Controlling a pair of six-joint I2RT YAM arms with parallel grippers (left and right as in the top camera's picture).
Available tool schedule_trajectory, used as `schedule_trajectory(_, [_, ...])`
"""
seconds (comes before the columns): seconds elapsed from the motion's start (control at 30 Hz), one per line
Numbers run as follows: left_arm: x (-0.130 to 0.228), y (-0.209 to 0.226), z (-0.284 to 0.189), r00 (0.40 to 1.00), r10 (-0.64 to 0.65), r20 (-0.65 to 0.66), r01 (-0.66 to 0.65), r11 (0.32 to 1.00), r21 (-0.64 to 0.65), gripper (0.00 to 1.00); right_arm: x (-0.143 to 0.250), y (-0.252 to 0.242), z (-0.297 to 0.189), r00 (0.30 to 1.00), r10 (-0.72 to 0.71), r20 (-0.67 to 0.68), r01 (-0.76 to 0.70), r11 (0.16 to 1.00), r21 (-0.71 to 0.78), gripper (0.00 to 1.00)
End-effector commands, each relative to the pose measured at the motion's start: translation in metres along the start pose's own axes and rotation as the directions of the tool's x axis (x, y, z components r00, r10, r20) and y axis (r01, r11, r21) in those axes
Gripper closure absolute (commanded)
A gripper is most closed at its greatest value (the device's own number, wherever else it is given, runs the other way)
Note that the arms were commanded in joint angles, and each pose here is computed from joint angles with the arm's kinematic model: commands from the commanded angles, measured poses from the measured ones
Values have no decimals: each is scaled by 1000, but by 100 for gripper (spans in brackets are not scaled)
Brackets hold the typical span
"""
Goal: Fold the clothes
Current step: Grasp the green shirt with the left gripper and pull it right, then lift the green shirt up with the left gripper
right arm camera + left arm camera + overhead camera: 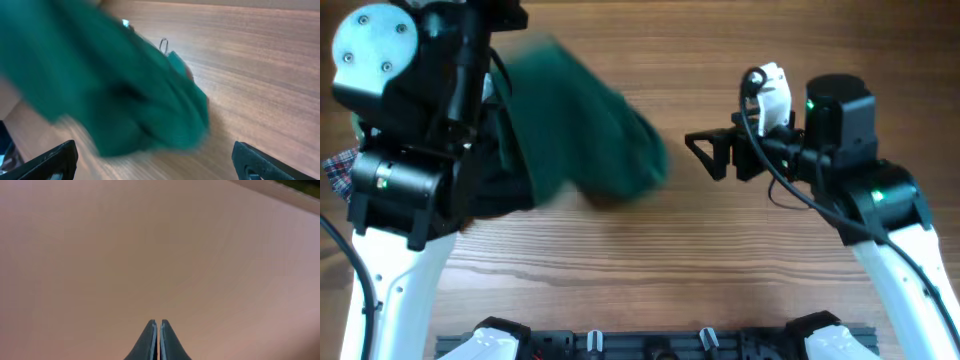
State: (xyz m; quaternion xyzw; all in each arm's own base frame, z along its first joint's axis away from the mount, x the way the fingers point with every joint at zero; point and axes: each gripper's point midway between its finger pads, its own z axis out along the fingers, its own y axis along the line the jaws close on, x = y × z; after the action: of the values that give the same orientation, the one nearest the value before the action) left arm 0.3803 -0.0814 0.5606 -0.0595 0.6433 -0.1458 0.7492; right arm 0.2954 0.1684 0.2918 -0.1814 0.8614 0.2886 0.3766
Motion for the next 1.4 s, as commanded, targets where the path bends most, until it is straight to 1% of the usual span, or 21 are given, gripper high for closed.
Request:
schedule_trajectory(0.0, [-21, -18, -5, 993, -92, 76, 87, 995, 57, 96, 1, 20, -22, 1000, -21, 22, 22, 999, -45, 0])
schedule_trajectory(0.07, [-24, -23, -6, 989, -118, 83, 112, 991, 74, 96, 6, 21, -26, 999, -37, 10, 37, 998, -45, 1])
schedule_trajectory(0.13, [-5, -24, -6, 992, -128, 9, 127, 990, 63, 96, 11, 21, -26, 999, -37, -7, 36, 998, -45, 0])
schedule_trajectory(0.2, [41, -18, -8, 982, -89, -164, 93, 996, 14, 96, 13, 18, -23, 999, -45, -22, 44, 998, -39, 0])
schedule_trajectory(0.27, [90, -4, -18, 933, -70, -354, 54, 997, -54, 89, 17, 9, -14, 997, -53, -56, 52, 999, -13, 0])
schedule_trajectory(0.3, [113, 4, -26, 895, -85, -437, 48, 994, -94, 81, 21, 3, -6, 996, -39, -84, 39, 999, 0, 0])
schedule_trajectory(0.33, [142, 15, -41, 831, -112, -545, 33, 988, -154, 72, 27, -4, 5, 992, -18, -123, 20, 1000, 7, 0])
schedule_trajectory(0.37, [177, 26, -61, 732, -142, -666, -1, 978, -210, 57, 31, -12, 19, 987, 2, -160, 0, 1000, 11, 1])
schedule_trajectory(0.43, [214, 34, -76, 614, -164, -772, -48, 969, -244, 45, 34, -19, 30, 983, 15, -182, -12, 1000, 17, 1])
schedule_trajectory(0.47, [222, 36, -79, 586, -165, -793, -60, 967, -246, 43, 35, -21, 33, 982, 19, -186, -15, 1000, 25, 0])
schedule_trajectory(0.5, [253, 40, -85, 484, -174, -857, -102, 962, -253, 39, 35, -30, 39, 981, 22, -192, -12, 998, 56, 1])
schedule_trajectory(0.57, [296, 48, -94, 343, -198, -918, -162, 950, -266, 37, 33, -36, 40, 982, 19, -188, -2, 996, 90, 0])
schedule_trajectory(0.67, [346, 63, -104, 196, -237, -952, -248, 927, -282, 38, 33, -47, 39, 983, 16, -184, 11, 989, 144, 0])
schedule_trajectory(0.77, [368, 85, -116, 144, -302, -942, -289, 898, -332, 38, 30, -57, 35, 984, 16, -175, 14, 986, 164, 0])
schedule_trajectory(0.87, [394, 101, -142, 46, -454, -890, -251, 857, -450, 42, 25, -67, 33, 988, 28, -152, 1, 983, 184, 1])
schedule_trajectory(0.97, [425, 113, -158, 22, -571, -821, -232, 796, -560, 43, 27, -71, 41, 986, 31, -165, -1, 984, 180, 0])
schedule_trajectory(1.1, [444, 126, -165, 51, -657, -752, -227, 725, -650, 42, 35, -75, 52, 979, 24, -205, 11, 986, 166, 0])
schedule_trajectory(1.2, [439, 132, -152, 121, -714, -690, -175, 669, -722, 42, 40, -77, 58, 973, 12, -230, 23, 989, 147, 0])
schedule_trajectory(1.27, [423, 137, -141, 179, -736, -653, -112, 644, -757, 40, 40, -77, 59, 972, 0, -234, 35, 989, 145, 1])
schedule_trajectory(1.3, [407, 146, -137, 224, -748, -625, -75, 626, -776, 37, 40, -77, 59, 972, -11, -235, 46, 989, 142, 0])
schedule_trajectory(1.37, [388, 161, -139, 259, -775, -576, -45, 587, -809, 33, 40, -77, 59, 972, -11, -236, 46, 989, 141, 1])
